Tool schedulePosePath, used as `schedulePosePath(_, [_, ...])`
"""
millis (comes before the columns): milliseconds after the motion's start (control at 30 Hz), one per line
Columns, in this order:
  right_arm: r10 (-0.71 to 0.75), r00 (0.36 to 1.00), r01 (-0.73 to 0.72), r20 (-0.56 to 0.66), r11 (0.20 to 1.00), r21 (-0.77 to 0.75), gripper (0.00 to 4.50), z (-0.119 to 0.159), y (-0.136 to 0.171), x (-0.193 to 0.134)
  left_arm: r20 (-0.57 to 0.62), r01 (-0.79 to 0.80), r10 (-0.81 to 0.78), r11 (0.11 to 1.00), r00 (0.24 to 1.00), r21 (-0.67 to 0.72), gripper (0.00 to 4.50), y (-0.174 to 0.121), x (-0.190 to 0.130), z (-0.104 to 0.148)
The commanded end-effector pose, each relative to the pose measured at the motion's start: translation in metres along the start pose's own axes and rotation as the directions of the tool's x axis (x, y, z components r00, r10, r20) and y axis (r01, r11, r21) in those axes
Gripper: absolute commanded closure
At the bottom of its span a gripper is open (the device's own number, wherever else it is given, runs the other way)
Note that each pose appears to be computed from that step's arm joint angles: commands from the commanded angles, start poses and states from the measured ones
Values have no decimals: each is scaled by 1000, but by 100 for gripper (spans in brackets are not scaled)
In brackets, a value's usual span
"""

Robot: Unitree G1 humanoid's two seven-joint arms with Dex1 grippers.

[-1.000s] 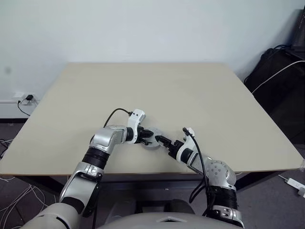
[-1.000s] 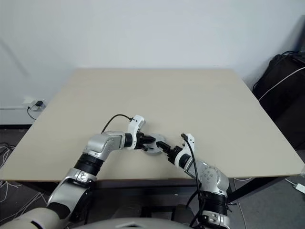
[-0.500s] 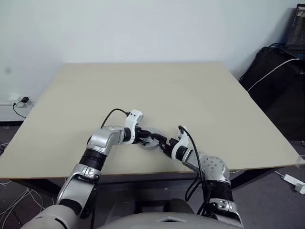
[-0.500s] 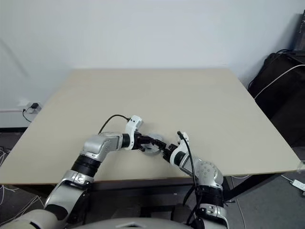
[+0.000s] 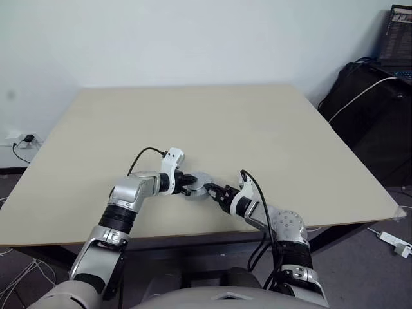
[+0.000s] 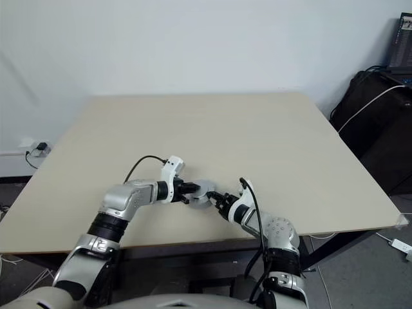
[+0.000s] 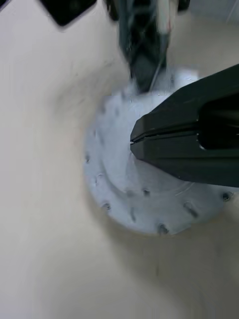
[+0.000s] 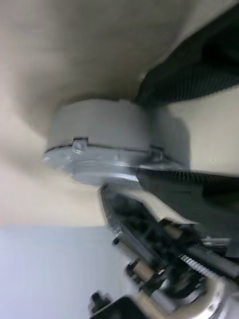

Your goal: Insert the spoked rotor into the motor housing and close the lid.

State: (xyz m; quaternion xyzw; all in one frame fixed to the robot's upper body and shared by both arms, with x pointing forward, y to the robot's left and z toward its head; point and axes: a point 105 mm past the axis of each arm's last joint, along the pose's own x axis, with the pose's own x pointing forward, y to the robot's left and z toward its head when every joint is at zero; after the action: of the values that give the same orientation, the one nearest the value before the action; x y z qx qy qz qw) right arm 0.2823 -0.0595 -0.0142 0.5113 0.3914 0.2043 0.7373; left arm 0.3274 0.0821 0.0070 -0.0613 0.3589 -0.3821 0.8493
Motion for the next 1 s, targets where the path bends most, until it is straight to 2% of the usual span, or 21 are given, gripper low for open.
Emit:
schedulePosePath(33, [96, 994, -95, -55, 995, 14, 323, -22, 27, 12, -153, -65, 54, 995, 987, -69, 450, 11, 3, -44])
schedulePosePath(400, [86, 994, -84, -68, 996, 23, 325, -28, 26, 11, -146, -62, 50, 995, 988, -77, 450, 9, 3, -44])
schedulePosePath(633, [106, 994, -106, -24, 994, -26, 325, -23, 34, 15, -149, -59, 47, 995, 988, -79, 450, 8, 4, -46])
schedulePosePath(933, [148, 989, -148, -23, 989, -13, 29, -25, 41, 16, -151, -61, 48, 995, 987, -79, 450, 8, 3, -47])
schedulePosePath(967, [149, 989, -149, -16, 989, -10, 1, -24, 41, 17, -152, -61, 48, 995, 987, -79, 450, 8, 3, -47])
schedulePosePath(1000, [151, 988, -151, -10, 988, -8, 1, -23, 42, 17, -152, -61, 48, 995, 987, -79, 450, 8, 3, -47])
